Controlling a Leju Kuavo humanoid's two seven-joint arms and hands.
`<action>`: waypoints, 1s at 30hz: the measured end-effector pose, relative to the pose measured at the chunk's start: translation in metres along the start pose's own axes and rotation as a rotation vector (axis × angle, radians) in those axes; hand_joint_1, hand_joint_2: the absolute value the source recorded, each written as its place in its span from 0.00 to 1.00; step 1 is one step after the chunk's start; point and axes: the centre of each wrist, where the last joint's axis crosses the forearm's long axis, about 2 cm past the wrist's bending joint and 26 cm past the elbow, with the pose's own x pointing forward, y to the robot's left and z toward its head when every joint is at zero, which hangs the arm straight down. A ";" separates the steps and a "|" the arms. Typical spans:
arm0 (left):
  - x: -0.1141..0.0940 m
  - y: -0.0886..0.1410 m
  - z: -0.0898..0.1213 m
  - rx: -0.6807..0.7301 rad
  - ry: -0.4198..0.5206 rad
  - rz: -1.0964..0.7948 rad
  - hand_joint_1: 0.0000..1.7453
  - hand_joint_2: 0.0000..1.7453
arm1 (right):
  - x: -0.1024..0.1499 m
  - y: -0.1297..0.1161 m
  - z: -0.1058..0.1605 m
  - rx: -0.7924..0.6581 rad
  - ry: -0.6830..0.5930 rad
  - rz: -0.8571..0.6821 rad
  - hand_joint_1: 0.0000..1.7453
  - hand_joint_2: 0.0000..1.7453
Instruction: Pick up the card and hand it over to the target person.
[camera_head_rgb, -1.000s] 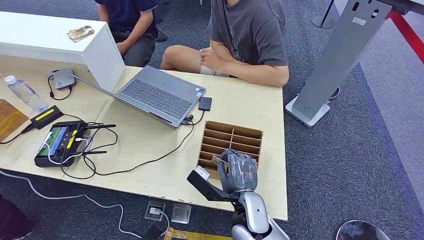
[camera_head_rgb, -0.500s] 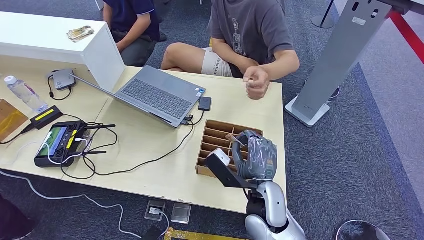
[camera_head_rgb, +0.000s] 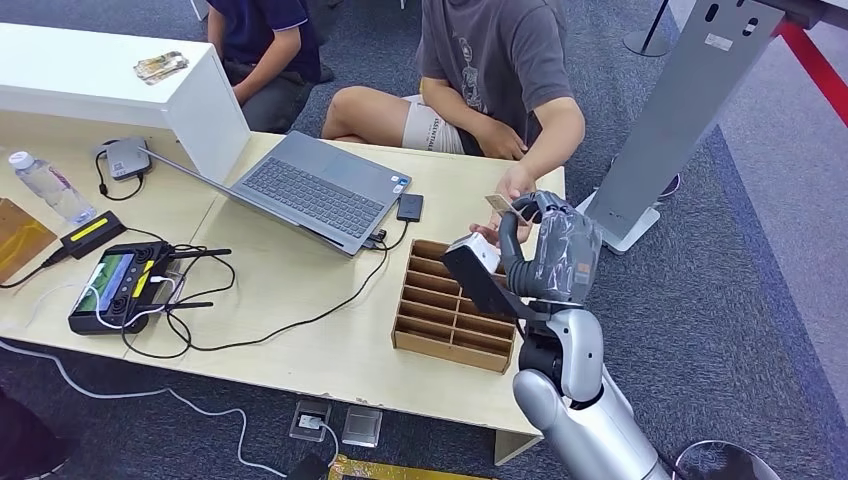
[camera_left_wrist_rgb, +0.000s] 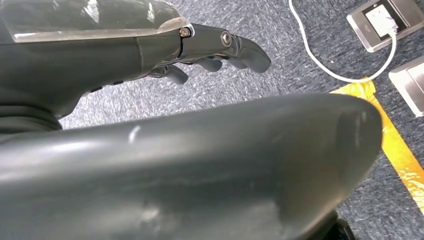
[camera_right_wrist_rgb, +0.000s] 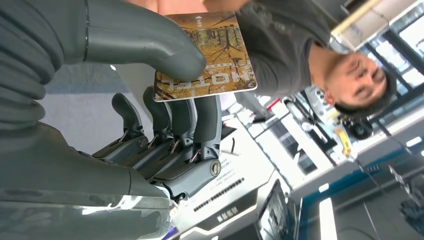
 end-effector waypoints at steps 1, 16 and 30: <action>0.000 0.000 0.000 0.000 0.000 -0.001 0.00 0.00 | -0.001 0.002 -0.001 0.009 0.003 0.011 0.80 1.00; 0.000 -0.001 0.000 -0.001 0.000 -0.010 0.00 0.00 | 0.001 0.018 0.010 0.085 0.010 0.033 0.00 1.00; 0.000 -0.003 0.001 0.008 0.030 0.028 0.00 0.00 | -0.005 -0.012 0.019 0.065 0.087 -0.423 0.00 1.00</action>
